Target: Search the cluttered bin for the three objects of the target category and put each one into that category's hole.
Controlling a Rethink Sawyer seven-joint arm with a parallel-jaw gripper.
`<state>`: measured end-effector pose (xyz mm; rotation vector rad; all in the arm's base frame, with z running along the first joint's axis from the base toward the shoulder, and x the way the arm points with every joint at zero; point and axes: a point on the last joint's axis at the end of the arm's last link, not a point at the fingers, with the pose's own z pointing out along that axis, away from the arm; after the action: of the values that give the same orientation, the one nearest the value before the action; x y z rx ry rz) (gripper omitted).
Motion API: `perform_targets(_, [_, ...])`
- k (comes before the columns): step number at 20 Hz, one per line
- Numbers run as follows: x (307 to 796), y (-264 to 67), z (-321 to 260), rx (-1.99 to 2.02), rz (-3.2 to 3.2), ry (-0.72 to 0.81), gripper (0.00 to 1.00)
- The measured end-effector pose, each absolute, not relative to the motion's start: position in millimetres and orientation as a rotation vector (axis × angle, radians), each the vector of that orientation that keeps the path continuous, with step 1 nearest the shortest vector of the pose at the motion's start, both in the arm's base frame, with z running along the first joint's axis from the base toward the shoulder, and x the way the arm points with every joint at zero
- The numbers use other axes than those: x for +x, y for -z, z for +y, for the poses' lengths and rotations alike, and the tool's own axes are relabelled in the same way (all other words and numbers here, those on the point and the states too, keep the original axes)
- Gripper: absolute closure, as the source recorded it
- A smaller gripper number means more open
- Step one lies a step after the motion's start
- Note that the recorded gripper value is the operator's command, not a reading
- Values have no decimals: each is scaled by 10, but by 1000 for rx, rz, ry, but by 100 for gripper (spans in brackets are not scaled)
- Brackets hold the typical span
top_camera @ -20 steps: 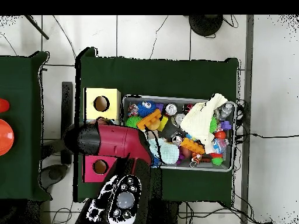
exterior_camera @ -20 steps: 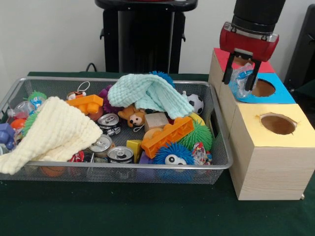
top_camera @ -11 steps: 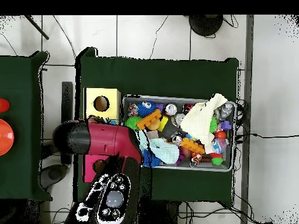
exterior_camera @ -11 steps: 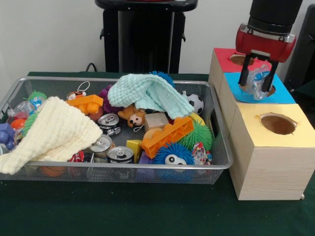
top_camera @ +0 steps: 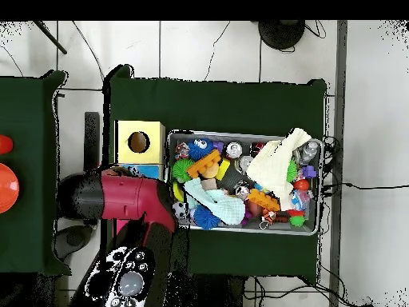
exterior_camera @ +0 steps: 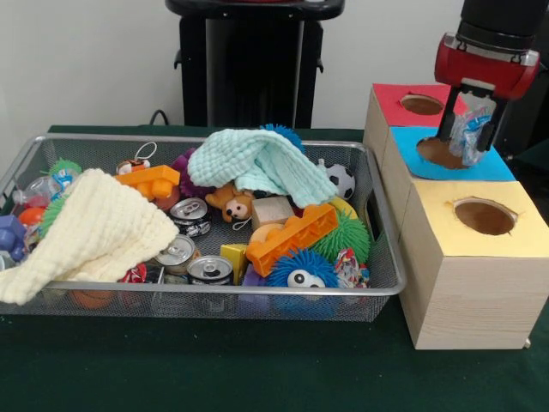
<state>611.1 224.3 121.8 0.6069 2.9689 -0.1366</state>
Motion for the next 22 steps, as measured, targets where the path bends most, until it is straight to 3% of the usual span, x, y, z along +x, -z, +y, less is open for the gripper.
perform_targets(20, [5925,-1108,2171,571,2965,279,100])
perform_targets(21, [5912,-1104,2149,572,2962,294,0])
perform_targets(22, [5912,-1104,2150,573,2961,294,0])
